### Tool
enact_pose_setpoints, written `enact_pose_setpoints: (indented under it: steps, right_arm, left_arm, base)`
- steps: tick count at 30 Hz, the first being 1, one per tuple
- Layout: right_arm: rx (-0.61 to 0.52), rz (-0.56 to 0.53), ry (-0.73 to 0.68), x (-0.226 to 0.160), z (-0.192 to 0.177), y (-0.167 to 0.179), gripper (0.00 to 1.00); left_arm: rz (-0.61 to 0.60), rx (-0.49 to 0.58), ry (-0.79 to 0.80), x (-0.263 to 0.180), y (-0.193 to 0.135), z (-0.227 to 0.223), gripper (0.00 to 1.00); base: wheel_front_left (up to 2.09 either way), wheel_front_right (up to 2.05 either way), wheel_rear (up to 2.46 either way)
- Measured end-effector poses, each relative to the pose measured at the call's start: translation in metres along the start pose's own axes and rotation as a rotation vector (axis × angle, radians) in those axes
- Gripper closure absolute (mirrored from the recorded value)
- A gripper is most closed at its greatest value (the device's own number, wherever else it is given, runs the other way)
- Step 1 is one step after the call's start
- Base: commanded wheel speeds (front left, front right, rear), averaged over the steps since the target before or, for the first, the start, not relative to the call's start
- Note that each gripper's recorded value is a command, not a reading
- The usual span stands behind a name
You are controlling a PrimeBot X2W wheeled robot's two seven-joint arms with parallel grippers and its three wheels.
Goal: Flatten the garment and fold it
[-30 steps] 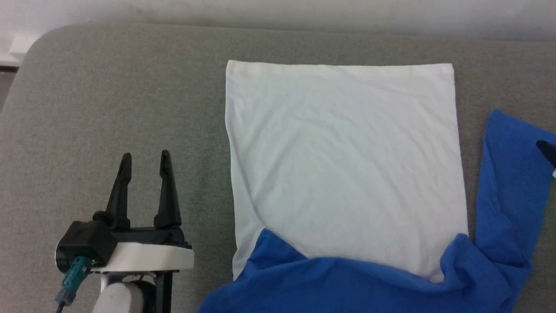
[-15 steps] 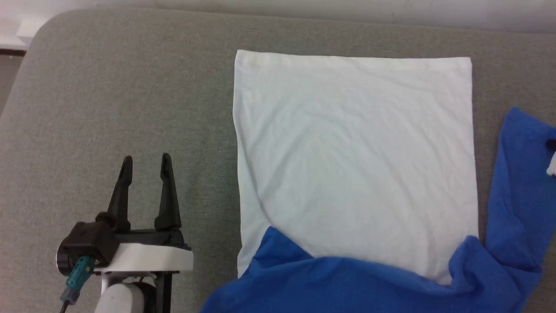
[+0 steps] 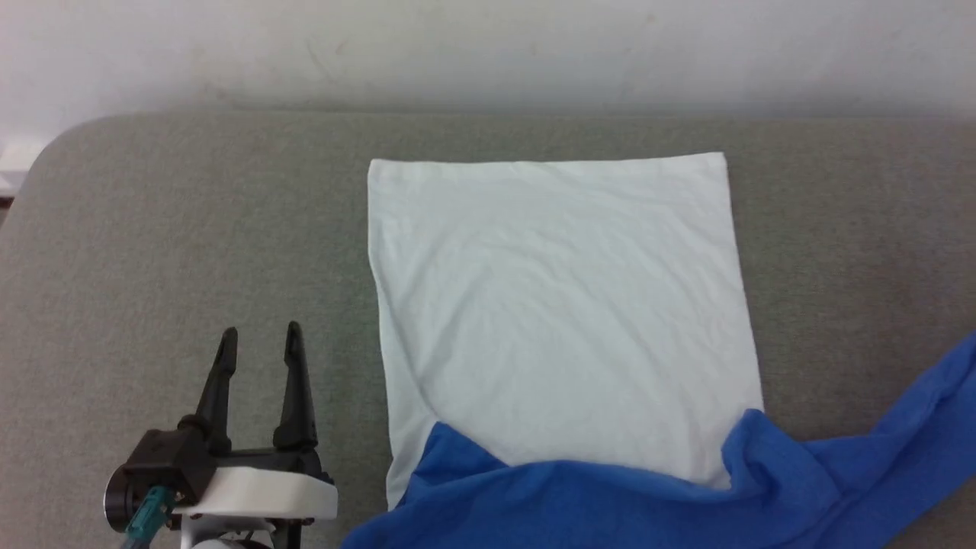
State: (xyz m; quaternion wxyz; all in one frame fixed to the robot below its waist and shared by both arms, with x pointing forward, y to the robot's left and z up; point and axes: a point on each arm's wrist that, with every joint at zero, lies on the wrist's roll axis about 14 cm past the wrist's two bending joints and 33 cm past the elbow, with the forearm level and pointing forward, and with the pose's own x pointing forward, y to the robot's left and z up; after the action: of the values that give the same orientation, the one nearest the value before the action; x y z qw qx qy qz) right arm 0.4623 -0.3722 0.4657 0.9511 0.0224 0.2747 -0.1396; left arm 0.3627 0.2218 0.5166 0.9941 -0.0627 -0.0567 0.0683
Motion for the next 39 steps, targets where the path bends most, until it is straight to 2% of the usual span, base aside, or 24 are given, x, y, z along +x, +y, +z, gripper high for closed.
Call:
enact_pose_setpoints:
  steps: [4, 7, 9, 12, 17, 21, 25, 33, 39]
  right_arm:
    - [0.017, -0.038, -0.076, -0.019, 0.023, -0.02, 1.0]
    - [0.024, -0.014, -0.163, -0.032, 0.046, -0.013, 1.0]
    - [0.027, 0.031, -0.224, -0.041, 0.062, 0.005, 1.0]
    - [0.035, 0.138, -0.309, -0.059, 0.08, 0.05, 1.0]
    - [0.06, 0.327, -0.394, -0.099, 0.088, 0.127, 1.0]
    - [0.09, 0.477, -0.39, -0.126, 0.071, 0.189, 1.0]
    - [0.083, 0.617, -0.343, -0.137, 0.048, 0.239, 1.0]
    - [0.1, 0.976, -0.14, -0.167, -0.034, 0.351, 1.0]
    - [0.066, 1.182, -0.028, -0.209, -0.085, 0.406, 1.0]
  left_arm:
    - [-0.03, -0.014, -0.01, -0.003, -0.01, 0.003, 0.0]
    - [-0.042, -0.019, -0.022, -0.008, -0.013, 0.008, 0.0]
    - [-0.042, -0.019, -0.029, -0.012, -0.012, 0.011, 0.0]
    - [-0.041, -0.018, -0.025, -0.021, -0.01, 0.013, 0.0]
    - [-0.04, -0.016, -0.039, -0.035, -0.007, 0.021, 0.0]
    - [-0.044, -0.019, -0.055, -0.041, -0.007, 0.028, 0.0]
    - [-0.047, -0.021, -0.045, -0.043, -0.008, 0.027, 0.0]
    - [-0.024, -0.018, -0.026, -0.042, -0.003, 0.022, 0.0]
    - [0.01, -0.019, -0.002, -0.045, 0.007, 0.015, 0.0]
  base:
    - [0.0, 0.0, 0.0]
    - [0.0, 0.0, 0.0]
    - [0.0, 0.0, 0.0]
    - [0.0, 0.0, 0.0]
    - [0.0, 0.0, 0.0]
    - [0.0, 0.0, 0.0]
    - [0.0, 0.0, 0.0]
    - [0.0, 0.0, 0.0]
    - [0.0, 0.0, 0.0]
